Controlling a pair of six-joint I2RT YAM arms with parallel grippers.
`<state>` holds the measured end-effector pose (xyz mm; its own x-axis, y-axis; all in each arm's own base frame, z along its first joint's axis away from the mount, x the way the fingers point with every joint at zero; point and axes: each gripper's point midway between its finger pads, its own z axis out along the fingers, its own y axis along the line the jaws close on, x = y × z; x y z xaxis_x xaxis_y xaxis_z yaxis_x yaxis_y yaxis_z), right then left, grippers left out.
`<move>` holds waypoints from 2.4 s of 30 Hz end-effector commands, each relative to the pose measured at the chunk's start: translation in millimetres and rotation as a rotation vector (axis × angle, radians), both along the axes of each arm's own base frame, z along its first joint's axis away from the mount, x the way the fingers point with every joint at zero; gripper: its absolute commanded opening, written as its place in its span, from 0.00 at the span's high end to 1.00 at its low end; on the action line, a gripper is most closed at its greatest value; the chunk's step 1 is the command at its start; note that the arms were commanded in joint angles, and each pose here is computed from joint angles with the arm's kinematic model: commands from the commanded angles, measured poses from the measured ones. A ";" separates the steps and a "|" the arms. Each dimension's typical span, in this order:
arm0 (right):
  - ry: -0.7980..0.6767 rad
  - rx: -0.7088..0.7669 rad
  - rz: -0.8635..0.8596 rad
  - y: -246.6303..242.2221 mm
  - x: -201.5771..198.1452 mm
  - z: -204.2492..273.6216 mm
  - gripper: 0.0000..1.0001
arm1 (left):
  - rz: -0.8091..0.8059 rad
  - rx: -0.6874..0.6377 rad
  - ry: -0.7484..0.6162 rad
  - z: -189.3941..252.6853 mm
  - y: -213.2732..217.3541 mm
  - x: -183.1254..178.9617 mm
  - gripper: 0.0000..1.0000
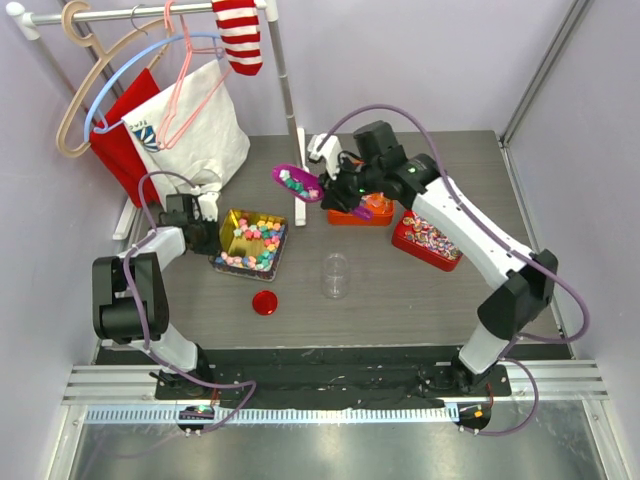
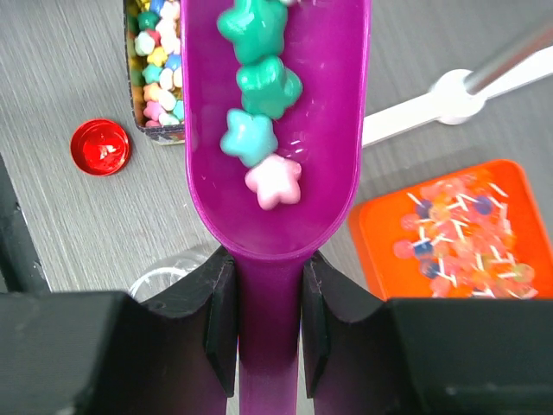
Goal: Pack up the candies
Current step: Scoop the fake candies from the storage box, then place the fake candies in the packing bottle.
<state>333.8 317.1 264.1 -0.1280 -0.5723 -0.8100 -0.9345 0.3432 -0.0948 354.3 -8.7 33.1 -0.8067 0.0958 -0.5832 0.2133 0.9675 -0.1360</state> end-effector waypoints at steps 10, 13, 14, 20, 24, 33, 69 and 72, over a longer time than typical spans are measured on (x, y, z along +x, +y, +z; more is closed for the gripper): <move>-0.136 -0.029 -0.044 -36.4 -8.5 12.7 0.99 | 0.011 -0.027 -0.117 30.0 0.2 33.9 0.98; -0.141 -0.069 -0.050 -49.9 -13.0 6.5 0.99 | 0.011 -0.024 -0.112 28.6 0.8 34.3 0.95; -0.151 -0.074 -0.050 -53.9 -16.2 9.5 0.99 | 0.011 -0.021 -0.105 26.8 0.7 33.6 0.91; -0.128 -0.188 -0.036 -80.1 -33.8 -7.9 0.99 | 0.014 -0.017 -0.096 24.5 2.4 36.2 0.77; -0.080 -0.287 -0.027 -99.4 -46.8 -26.8 0.99 | 0.015 -0.009 -0.092 24.2 4.0 37.3 0.72; -0.052 -0.409 -0.037 -128.5 -63.0 -46.3 0.99 | -0.056 -0.055 -0.191 83.5 -14.1 46.1 0.33; 0.063 -0.579 0.041 -154.8 -97.4 -38.6 0.99 | -0.609 -0.269 -0.166 99.9 -203.1 -6.5 0.00; 0.072 -0.596 0.055 -153.3 -100.1 -43.2 0.99 | -0.608 -0.271 -0.165 100.4 -204.5 -6.0 0.00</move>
